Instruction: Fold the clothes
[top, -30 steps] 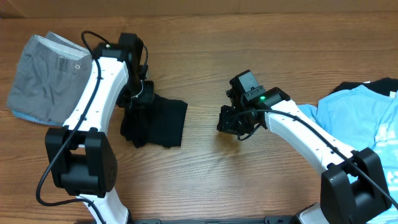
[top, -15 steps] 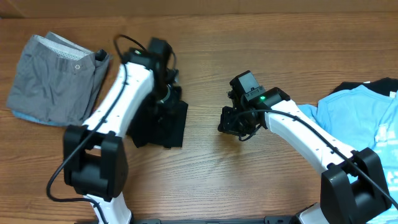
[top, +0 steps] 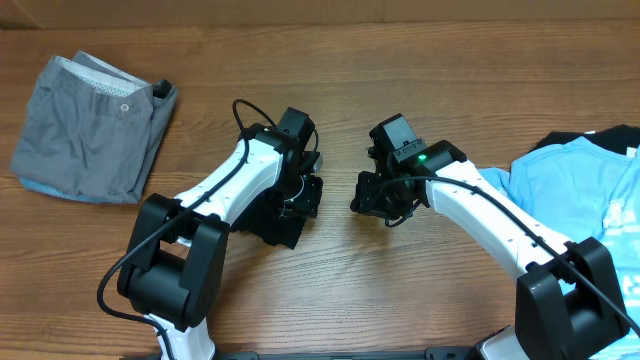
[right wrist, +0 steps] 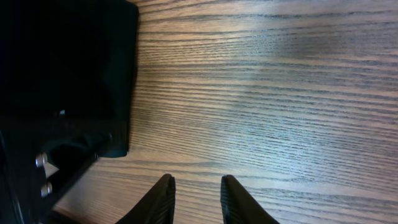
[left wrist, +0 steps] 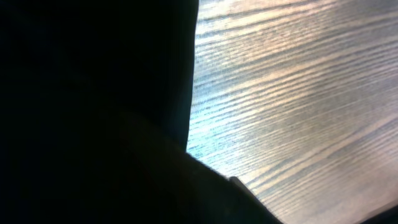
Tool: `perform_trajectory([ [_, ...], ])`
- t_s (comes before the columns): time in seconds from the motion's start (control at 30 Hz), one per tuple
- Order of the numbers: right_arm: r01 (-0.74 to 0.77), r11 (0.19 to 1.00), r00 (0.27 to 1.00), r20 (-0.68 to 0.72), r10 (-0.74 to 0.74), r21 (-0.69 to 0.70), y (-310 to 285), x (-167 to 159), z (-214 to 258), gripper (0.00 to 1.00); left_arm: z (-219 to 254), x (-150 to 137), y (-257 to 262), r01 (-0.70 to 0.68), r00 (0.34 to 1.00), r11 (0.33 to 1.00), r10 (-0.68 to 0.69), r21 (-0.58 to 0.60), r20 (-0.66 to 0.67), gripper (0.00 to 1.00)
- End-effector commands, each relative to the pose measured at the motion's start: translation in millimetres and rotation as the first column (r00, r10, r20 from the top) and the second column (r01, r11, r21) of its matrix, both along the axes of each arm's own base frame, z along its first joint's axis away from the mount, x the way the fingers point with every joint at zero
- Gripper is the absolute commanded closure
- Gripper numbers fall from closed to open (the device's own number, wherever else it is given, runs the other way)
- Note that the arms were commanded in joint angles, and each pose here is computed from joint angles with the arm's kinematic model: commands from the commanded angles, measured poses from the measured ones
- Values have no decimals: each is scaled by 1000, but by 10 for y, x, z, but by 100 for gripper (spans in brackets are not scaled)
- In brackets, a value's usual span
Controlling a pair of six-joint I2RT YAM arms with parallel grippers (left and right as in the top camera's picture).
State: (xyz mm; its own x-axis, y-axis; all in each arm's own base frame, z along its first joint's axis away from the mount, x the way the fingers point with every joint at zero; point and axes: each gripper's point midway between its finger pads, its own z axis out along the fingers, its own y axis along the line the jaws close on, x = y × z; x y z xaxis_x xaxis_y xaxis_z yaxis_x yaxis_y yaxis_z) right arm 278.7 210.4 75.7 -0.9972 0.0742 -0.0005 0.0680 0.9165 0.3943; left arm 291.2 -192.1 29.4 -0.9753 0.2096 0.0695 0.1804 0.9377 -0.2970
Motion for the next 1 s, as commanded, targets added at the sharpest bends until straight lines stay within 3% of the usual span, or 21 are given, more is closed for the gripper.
perform_trajectory([
  [0.0, 4, 1000, 999, 42, -4, 12, 28, 79, 121, 70, 176, 41, -23, -26, 999, 999, 26, -23, -24, 57],
  [0.23, -10, 999, 997, 73, 8, 34, 75, 139, 148, 64, 829, 66, 7, 0, 998, 1000, 0, -9, -57, 44],
  [0.4, -139, 979, 985, 119, 122, 148, 353, 94, 266, 60, 1275, 136, 82, 1, 1000, 1000, -1, 31, -15, 39],
  [0.6, -299, 927, 945, 202, 256, 226, 761, -57, 388, 53, 1566, 297, 547, -70, 995, 973, 53, 221, 82, 35],
  [0.7, -334, 923, 930, 230, 289, 192, 912, -113, 325, 46, 1603, 379, 820, -128, 989, 946, 98, 296, 114, 30],
  [0.83, -275, 953, 942, 234, 241, 125, 1007, -3, 84, 46, 1560, 483, 1042, -154, 984, 938, 119, 310, 130, 24],
  [0.97, -241, 960, 956, 203, 211, 140, 1099, 81, -165, 59, 1504, 577, 1237, -196, 977, 936, 163, 291, 136, 24],
])
